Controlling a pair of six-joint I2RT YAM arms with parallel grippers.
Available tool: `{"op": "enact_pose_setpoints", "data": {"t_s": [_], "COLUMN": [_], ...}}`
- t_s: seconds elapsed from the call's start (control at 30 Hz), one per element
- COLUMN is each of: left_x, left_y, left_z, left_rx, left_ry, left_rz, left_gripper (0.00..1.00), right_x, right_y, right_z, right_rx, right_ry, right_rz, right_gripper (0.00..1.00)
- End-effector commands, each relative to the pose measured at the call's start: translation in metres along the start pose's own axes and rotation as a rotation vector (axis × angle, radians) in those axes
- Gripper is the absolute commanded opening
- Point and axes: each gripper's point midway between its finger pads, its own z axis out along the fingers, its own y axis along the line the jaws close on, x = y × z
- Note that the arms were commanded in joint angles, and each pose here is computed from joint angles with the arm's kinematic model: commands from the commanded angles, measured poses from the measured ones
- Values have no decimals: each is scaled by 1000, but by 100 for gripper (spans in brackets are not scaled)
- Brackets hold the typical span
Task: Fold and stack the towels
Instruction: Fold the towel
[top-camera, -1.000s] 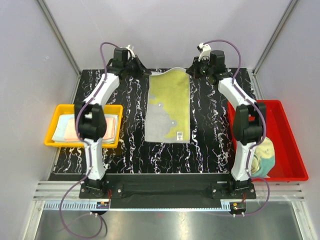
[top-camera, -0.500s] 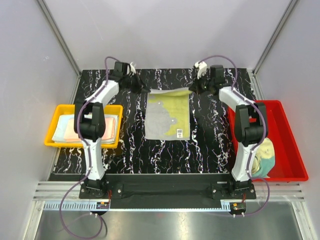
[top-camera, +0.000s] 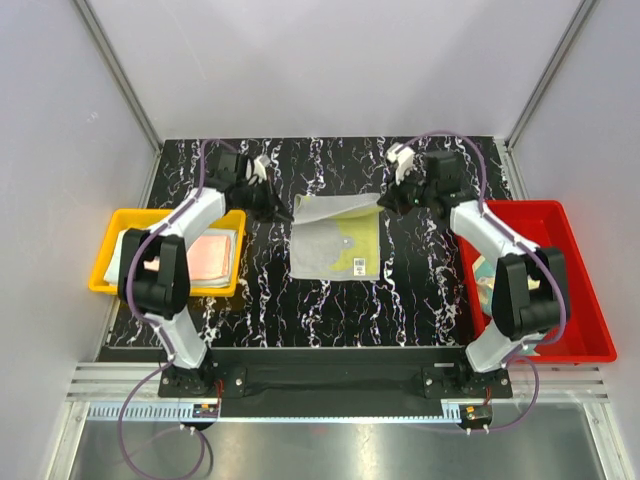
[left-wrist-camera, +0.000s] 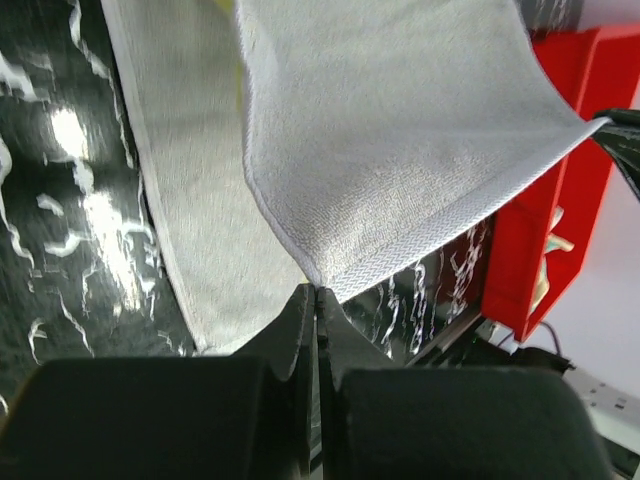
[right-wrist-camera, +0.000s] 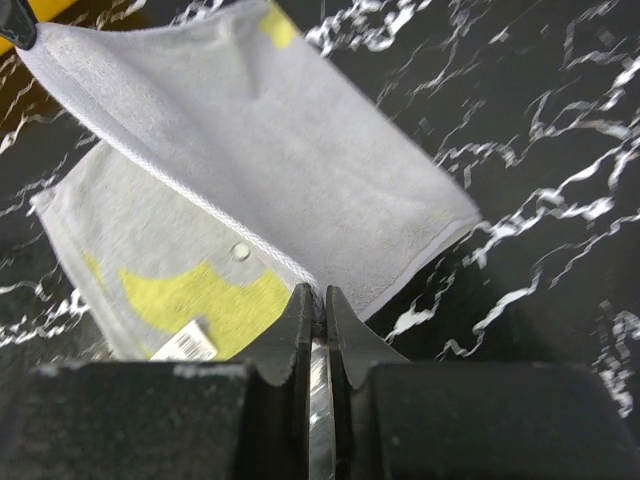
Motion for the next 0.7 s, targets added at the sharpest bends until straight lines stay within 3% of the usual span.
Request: {"op": "enact_pose_setpoints", "data": {"t_s": [0.0,0.3,0.43,0.53,0.57,0.67], "left_x": [23,65,83,102,107,121], "left_y": [-10,16,28,35,37,45], "left_z": [-11,-10,-5,3,7,12], "left_rx": [26,-74,-111,-105,-114,-134], "left_ry": [11,61,65,105,117,136], "left_rz": [64,62,54,32,28,25], "left_gripper": [0,0,0,0,0,0], "right_x": [7,66,66,79,82,92], "right_y": [13,44,51,53,54,56], "right_z": [-9,-10,-7,-14,-15,-21], "right_rx": [14,39,59,86,87,106], "right_ry": [12,74,78,161,185,290], "right_rz": [-22,97,97,172,192,302], "right_gripper": [0,2,5,13,24,26]}}
